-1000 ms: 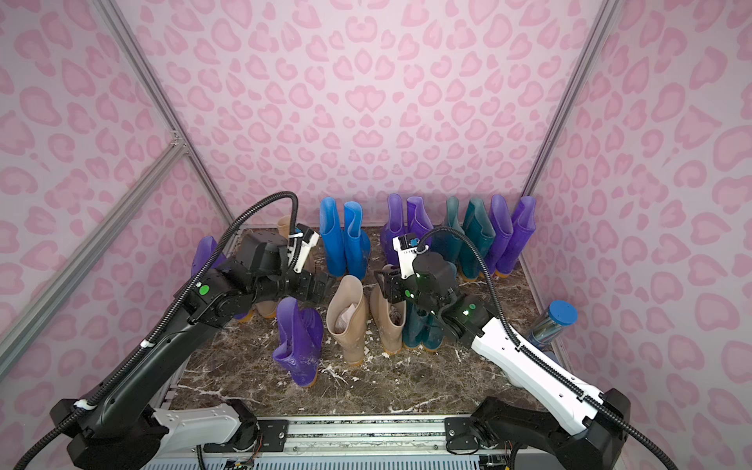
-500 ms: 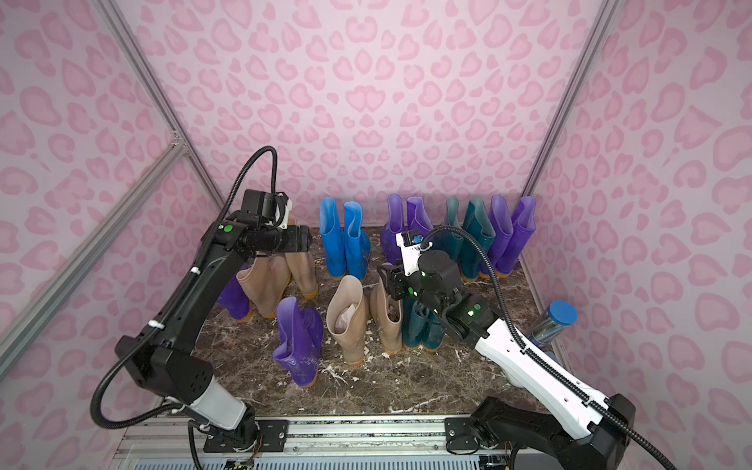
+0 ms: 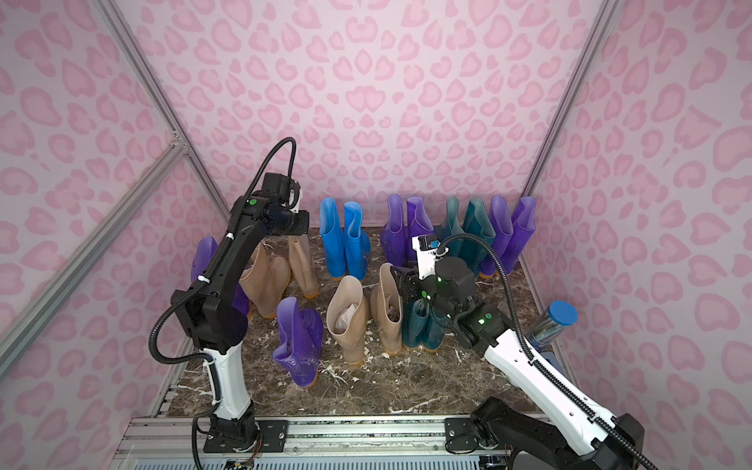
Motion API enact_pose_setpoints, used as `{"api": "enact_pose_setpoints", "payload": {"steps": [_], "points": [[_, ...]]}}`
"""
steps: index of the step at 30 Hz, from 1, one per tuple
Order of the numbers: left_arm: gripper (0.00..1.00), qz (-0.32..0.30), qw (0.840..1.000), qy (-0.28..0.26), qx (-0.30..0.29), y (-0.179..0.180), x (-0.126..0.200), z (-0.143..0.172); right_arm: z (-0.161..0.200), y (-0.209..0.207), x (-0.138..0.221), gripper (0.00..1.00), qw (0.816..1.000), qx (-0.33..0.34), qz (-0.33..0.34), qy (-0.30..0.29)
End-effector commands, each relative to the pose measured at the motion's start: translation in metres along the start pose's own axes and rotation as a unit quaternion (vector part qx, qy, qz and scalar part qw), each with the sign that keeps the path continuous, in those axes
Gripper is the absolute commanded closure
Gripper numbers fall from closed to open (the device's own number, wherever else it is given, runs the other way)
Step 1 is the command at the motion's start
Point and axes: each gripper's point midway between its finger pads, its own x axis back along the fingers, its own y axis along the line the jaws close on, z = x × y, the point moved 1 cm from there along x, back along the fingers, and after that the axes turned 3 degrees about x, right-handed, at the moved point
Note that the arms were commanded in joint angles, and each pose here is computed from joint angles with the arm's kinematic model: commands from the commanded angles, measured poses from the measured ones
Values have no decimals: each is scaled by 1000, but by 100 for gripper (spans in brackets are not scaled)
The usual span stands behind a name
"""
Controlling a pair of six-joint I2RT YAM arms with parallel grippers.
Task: Match and arrange rain boots in pairs
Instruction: Adjust the rain boot at the center of the board.
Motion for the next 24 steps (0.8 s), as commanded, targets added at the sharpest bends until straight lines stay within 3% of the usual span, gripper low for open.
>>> {"api": "enact_pose_setpoints", "payload": {"steps": [1,11,18,24], "points": [[98,19,998,-43,-39,-7,6,-21,-6,0,-2,45,1000,-3,-12,-16],[98,55,992,-82,-74,-21,6,-42,0,-9,-8,46,1000,-10,-7,-7],[98,-8,993,-82,-79,-2,-19,-47,5,-10,-11,46,1000,-11,-7,0],[98,-36,988,-102,-111,5,-18,-59,2,-11,-8,47,1000,-11,-5,-2]]}}
